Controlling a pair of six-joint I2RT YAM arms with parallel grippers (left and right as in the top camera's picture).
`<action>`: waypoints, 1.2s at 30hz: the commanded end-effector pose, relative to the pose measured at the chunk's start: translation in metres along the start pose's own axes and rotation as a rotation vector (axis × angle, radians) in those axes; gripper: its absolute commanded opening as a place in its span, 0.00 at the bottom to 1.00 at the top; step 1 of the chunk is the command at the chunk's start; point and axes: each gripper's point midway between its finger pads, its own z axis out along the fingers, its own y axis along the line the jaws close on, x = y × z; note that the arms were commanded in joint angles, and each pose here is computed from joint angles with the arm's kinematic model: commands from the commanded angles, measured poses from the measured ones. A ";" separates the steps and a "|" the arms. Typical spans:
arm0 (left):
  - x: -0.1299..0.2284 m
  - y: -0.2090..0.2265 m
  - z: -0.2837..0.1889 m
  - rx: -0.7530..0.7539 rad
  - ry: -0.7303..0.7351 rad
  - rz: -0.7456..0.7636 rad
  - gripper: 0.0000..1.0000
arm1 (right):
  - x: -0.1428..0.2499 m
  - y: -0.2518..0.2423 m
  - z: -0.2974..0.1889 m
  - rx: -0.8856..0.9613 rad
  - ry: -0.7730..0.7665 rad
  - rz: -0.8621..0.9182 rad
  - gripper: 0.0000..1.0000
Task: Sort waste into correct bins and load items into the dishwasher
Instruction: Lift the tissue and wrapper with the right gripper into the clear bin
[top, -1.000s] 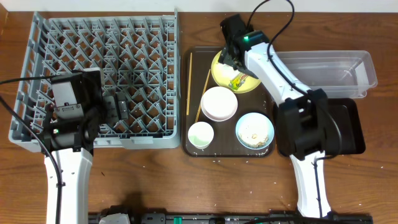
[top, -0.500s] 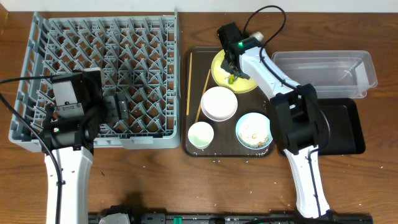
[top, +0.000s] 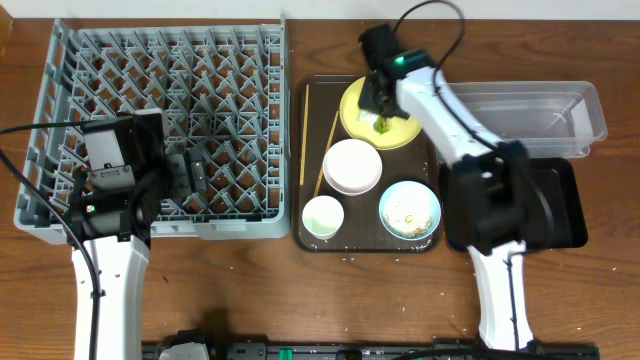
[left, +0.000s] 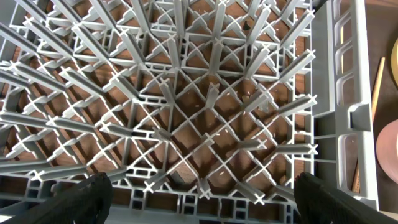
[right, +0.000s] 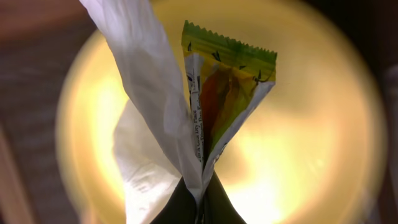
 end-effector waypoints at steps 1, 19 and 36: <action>-0.006 0.000 -0.003 0.007 -0.014 -0.012 0.94 | -0.052 -0.009 -0.100 -0.126 -0.147 0.049 0.01; -0.006 0.000 -0.003 0.007 -0.014 -0.012 0.94 | -0.044 -0.215 -0.077 0.212 0.008 0.759 0.05; -0.006 0.000 -0.003 0.007 -0.014 -0.012 0.94 | -0.075 -0.154 -0.142 -0.097 -0.069 0.118 0.71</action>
